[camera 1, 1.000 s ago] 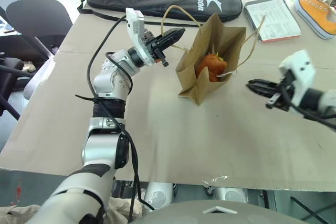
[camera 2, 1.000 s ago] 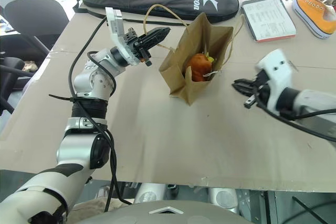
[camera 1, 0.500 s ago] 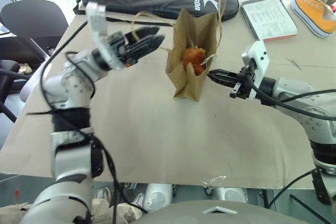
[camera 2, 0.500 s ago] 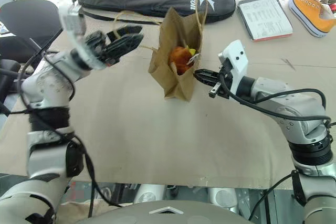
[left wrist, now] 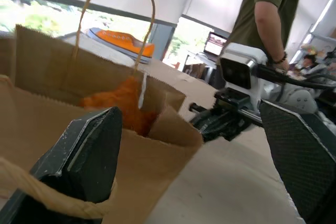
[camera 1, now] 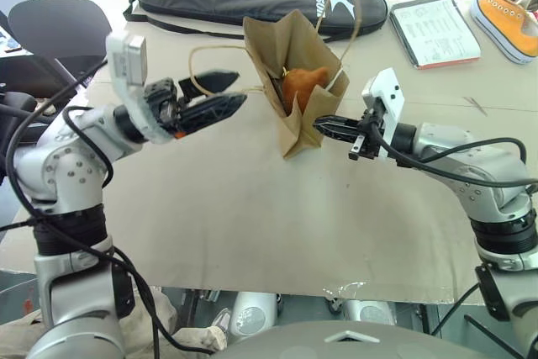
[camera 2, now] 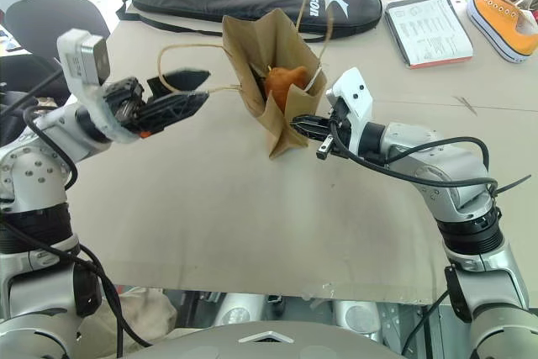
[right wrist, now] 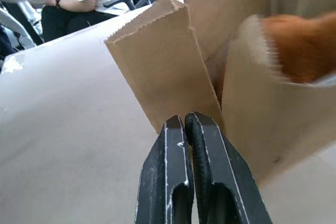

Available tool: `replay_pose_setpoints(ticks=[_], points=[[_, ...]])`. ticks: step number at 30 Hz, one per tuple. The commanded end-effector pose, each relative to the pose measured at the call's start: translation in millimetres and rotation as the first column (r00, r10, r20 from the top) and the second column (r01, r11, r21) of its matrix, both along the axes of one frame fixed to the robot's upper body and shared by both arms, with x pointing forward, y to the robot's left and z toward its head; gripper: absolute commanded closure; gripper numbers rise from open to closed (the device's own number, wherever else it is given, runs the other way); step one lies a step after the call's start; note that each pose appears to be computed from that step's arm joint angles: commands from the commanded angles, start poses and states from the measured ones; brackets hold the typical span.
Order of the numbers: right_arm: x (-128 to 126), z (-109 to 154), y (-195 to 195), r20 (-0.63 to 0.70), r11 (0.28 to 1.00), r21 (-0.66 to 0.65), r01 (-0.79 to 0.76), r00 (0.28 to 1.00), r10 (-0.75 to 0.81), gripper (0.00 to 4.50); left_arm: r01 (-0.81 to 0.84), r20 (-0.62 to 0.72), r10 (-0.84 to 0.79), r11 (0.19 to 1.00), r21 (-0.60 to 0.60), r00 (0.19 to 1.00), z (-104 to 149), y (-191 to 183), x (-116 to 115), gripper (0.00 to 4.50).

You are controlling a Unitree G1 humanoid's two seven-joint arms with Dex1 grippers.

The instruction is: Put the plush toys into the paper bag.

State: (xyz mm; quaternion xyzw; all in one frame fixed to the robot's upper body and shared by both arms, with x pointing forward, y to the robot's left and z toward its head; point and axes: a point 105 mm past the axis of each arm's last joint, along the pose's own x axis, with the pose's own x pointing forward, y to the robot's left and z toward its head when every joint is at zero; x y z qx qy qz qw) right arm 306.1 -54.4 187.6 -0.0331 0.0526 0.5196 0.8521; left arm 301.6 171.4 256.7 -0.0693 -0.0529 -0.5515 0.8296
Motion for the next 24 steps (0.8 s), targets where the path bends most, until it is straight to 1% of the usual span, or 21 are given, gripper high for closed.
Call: replay_pose_setpoints(ticks=[1,3,5,8,10,15,18,21,24], points=[[1,22,5,0.066,0.998,0.055,-0.022,0.998,0.018,4.5,-0.02,0.064,0.014,0.995,0.093,0.998,8,10,-2,0.05],[4,17,3,0.071,0.999,0.027,-0.021,0.997,0.019,4.5,-0.044,0.051,0.037,0.99,0.136,0.998,1,18,-2,0.05],[7,11,0,0.072,1.0,-0.002,-0.008,0.997,0.009,4.5,-0.035,0.025,0.032,0.99,0.134,0.999,-5,18,-5,0.05],[7,14,0,0.072,1.0,0.013,-0.011,0.997,0.01,4.5,0.008,-0.02,-0.006,0.993,0.12,1.0,-17,13,-17,0.05],[2,16,3,0.07,0.999,0.025,-0.038,0.997,0.036,4.5,-0.018,-0.007,0.019,0.995,0.098,1.0,-15,15,-16,0.05],[-22,26,9,0.053,0.986,0.063,-0.153,0.987,0.15,4.5,-0.058,0.041,0.055,0.996,0.069,0.998,-4,16,-10,0.05],[-36,34,9,0.052,0.975,0.076,-0.207,0.978,0.203,4.5,-0.116,0.088,0.111,0.992,0.056,0.99,3,12,0,0.05],[-39,43,2,0.069,0.98,0.071,-0.188,0.981,0.183,4.5,-0.205,0.102,0.194,0.973,0.105,0.976,-3,20,8,0.05],[-35,43,-12,0.067,0.994,0.008,-0.113,0.991,0.112,4.5,-0.214,0.127,0.205,0.975,0.064,0.971,4,24,6,0.05]])
